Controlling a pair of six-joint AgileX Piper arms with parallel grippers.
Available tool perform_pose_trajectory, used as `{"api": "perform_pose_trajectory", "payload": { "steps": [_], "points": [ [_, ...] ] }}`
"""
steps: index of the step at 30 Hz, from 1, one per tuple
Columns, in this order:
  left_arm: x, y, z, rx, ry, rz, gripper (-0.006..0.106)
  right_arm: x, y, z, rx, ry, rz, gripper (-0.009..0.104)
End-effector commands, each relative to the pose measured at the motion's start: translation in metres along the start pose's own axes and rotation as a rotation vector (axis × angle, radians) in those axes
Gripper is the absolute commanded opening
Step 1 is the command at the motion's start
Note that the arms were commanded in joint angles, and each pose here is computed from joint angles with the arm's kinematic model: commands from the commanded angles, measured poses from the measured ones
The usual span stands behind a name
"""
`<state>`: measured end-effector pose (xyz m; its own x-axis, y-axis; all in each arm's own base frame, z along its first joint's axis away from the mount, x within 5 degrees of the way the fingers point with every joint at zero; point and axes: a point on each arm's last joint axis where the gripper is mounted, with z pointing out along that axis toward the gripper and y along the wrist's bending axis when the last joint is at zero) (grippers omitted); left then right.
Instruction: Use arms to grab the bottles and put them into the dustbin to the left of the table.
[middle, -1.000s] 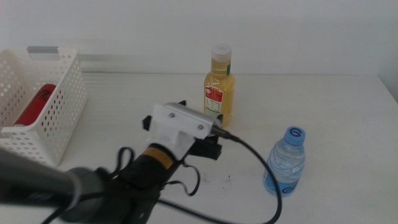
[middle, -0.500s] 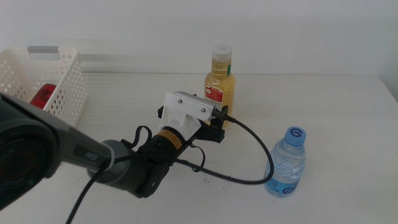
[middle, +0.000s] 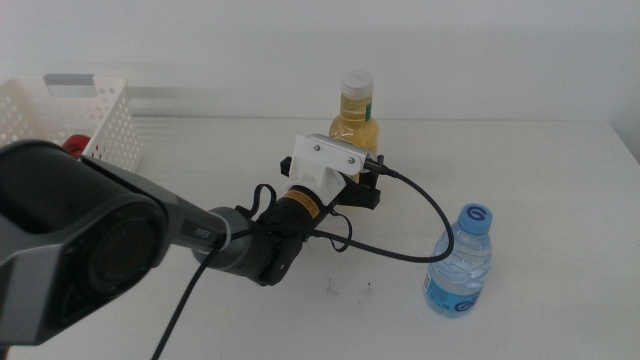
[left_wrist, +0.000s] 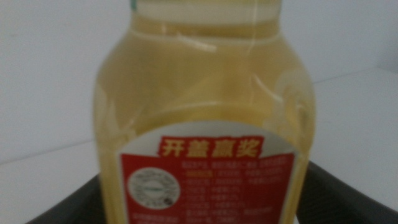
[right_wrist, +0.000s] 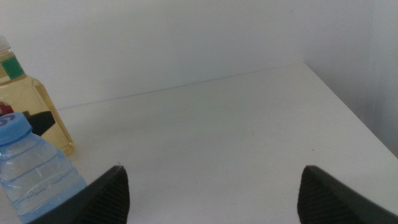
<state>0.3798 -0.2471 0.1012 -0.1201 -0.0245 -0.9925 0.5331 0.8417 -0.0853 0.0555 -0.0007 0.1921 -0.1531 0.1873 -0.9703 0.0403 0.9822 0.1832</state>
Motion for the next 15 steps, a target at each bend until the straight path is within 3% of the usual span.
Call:
{"api": "perform_pose_trajectory", "payload": {
  "steps": [1, 6, 9, 12, 15],
  "points": [
    [0.002, 0.000, 0.007, -0.001, 0.000, -0.001, 0.094, 0.000, -0.001, 0.000, 0.007, -0.010, -0.016, 0.091],
    [0.007, -0.001, 0.017, 0.024, 0.008, 0.045, 0.092, 0.000, -0.001, 0.000, 0.007, -0.010, -0.016, 0.091],
    [0.006, 0.003, 0.018, 0.016, 0.006, 0.087, 0.084, 0.000, -0.001, 0.000, 0.007, -0.010, -0.016, 0.091],
    [0.009, 0.006, 0.018, 0.009, 0.038, 0.058, 0.063, 0.000, -0.001, 0.000, 0.007, -0.010, -0.016, 0.091],
    [0.005, 0.004, 0.015, 0.040, 0.060, -0.028, 0.033, 0.000, -0.001, 0.000, 0.007, -0.010, -0.016, 0.091]
  ]
}}
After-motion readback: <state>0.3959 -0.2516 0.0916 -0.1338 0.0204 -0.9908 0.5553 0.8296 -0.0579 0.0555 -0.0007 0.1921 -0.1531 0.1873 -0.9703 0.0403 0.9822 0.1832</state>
